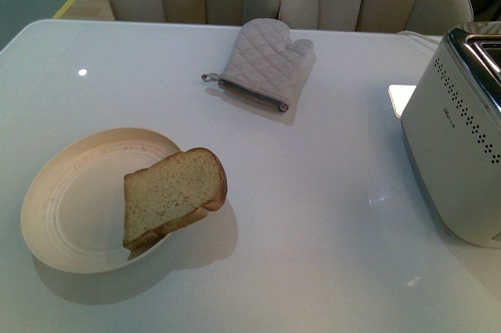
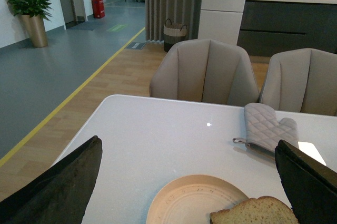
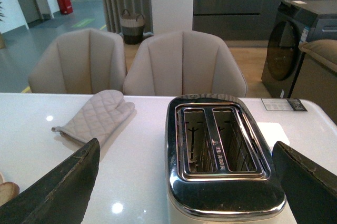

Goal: Put bread into toaster

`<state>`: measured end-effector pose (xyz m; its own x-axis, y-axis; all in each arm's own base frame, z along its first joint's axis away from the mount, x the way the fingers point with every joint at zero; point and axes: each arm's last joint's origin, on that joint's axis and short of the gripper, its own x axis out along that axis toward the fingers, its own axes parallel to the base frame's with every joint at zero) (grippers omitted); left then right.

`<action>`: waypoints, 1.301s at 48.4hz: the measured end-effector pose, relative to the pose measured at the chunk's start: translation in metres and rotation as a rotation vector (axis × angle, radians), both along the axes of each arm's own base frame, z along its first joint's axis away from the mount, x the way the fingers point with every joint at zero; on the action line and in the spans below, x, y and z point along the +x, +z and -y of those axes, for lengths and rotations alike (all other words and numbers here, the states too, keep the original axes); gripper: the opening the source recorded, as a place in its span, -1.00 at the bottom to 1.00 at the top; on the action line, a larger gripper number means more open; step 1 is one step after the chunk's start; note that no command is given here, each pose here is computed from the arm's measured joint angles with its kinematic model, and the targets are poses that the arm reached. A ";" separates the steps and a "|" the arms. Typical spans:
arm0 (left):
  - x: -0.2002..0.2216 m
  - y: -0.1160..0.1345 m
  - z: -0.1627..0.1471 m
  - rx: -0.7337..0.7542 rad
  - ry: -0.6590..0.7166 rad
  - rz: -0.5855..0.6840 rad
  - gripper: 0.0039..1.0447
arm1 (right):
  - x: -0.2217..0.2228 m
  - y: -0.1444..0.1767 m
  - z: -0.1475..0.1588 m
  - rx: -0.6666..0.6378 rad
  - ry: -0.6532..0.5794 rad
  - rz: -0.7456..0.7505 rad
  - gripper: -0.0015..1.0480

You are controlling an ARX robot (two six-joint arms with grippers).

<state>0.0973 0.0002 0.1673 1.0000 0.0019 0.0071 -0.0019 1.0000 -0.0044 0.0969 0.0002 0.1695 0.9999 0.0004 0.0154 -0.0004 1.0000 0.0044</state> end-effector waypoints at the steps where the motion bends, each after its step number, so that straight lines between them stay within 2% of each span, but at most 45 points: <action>1: 0.000 0.000 0.000 0.000 0.000 0.000 0.87 | 0.000 0.000 0.000 0.000 0.000 0.000 0.83; 17: 0.000 0.000 0.000 -0.001 -0.003 -0.002 0.87 | 0.000 0.000 0.000 0.000 0.000 0.000 0.83; 21: 0.007 0.002 0.001 -0.275 -0.102 -0.240 0.87 | 0.000 0.000 0.000 0.000 0.001 0.000 0.83; 24: 0.025 0.017 -0.002 -0.453 -0.097 -0.268 0.87 | 0.000 0.000 0.000 0.000 0.001 0.000 0.83; 28: 0.055 0.034 -0.010 -0.534 -0.109 -0.251 0.87 | 0.000 0.000 0.000 0.000 0.001 0.000 0.83; 34: 0.095 0.032 -0.025 -0.551 -0.074 -0.275 0.87 | 0.000 0.000 0.000 0.000 0.001 0.000 0.83; 40: 0.131 0.009 -0.040 -0.556 -0.023 -0.347 0.87 | 0.000 0.000 0.000 0.000 0.001 0.000 0.83; 46: 0.162 -0.025 -0.056 -0.542 0.039 -0.431 0.87 | 0.000 0.000 0.000 0.000 0.001 0.000 0.83; 51: 0.186 -0.077 -0.068 -0.515 0.084 -0.571 0.87 | 0.000 0.000 0.000 0.000 0.001 0.000 0.83; 63: 0.195 -0.141 -0.072 -0.455 0.111 -0.743 0.87 | 0.000 0.000 0.000 0.000 0.001 0.000 0.83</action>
